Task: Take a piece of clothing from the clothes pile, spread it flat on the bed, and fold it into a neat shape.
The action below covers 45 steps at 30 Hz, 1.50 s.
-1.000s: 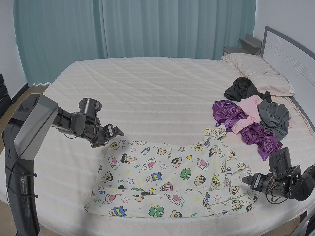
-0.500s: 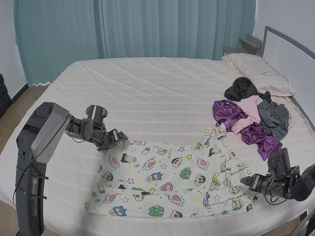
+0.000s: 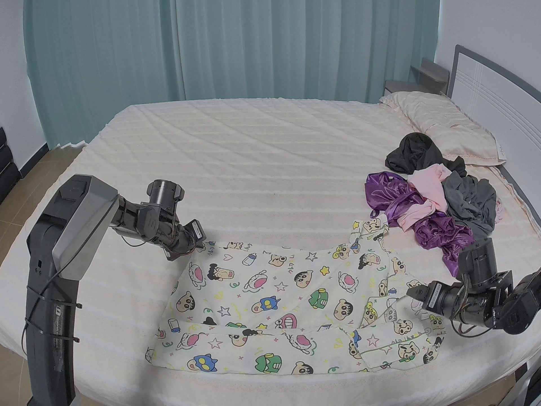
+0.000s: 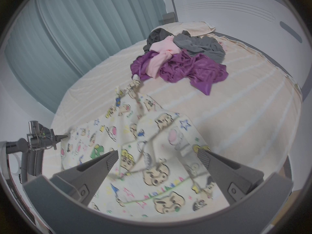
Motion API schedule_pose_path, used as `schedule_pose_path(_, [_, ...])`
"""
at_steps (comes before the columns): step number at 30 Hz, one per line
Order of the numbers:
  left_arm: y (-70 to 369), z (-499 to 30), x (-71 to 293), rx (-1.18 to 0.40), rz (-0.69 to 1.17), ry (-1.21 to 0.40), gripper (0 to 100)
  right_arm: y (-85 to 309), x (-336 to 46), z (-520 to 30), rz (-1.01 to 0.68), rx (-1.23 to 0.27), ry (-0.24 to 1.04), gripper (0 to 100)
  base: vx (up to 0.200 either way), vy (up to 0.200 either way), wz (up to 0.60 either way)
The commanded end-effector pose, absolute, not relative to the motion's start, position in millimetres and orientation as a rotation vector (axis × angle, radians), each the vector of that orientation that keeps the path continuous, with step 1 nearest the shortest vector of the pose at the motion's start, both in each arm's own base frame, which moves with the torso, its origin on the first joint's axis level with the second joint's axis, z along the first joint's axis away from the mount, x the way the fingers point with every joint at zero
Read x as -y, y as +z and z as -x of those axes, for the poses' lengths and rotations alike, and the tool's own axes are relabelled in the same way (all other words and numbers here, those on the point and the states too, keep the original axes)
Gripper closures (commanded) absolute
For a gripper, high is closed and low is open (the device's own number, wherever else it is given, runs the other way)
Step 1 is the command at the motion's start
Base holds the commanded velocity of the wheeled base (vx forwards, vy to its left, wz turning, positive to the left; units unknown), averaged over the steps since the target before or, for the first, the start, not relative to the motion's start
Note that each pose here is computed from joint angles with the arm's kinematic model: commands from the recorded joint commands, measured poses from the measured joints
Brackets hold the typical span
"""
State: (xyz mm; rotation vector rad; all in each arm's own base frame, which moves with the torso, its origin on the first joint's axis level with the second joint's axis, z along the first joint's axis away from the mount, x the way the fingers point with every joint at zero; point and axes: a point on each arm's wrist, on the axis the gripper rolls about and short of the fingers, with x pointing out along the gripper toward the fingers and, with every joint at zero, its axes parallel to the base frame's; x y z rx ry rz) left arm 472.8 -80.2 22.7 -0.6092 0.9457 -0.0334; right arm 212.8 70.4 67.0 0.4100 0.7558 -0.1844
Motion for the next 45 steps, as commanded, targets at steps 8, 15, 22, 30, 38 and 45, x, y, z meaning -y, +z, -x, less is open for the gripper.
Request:
schedule_pose_path(8, [70.5, -464.6, 77.1, -0.834, 0.645, 0.04, 100, 77.3, -74.5, -320.3, -0.501, -0.648, -0.161, 0, 0.0, 0.0, 0.0])
schedule_pose_path(15, [79.2, -461.9, 74.0, -0.788, 0.624, 0.112, 100, 61.1, -62.9, -380.7, -0.52, -0.713, -0.184, 0, 0.0, 0.0, 0.0])
schedule_pose_path(22, [78.4, -457.0, 72.9, -0.798, 0.629, 0.138, 100, 35.7, -57.3, -418.9, -0.516, -0.78, -0.218, 0, 0.0, 0.0, 0.0])
schedule_pose_path(30, [82.1, -449.6, 64.3, -0.796, 0.663, 0.183, 100, 16.5, -59.7, -435.7, -0.468, -0.809, -0.209, 0, 0.0, 0.0, 0.0])
schedule_pose_path(38, [78.5, -441.7, 57.0, -0.82, 0.662, 0.209, 100, 8.1, -53.8, -434.2, -0.415, -0.835, -0.181, 0, 0.0, 0.0, 0.0])
schedule_pose_path(45, [74.8, -440.2, 55.4, -0.831, 0.663, 0.218, 100, 8.3, -56.2, -434.3, -0.439, -0.854, -0.109, 0, 0.0, 0.0, 0.0])
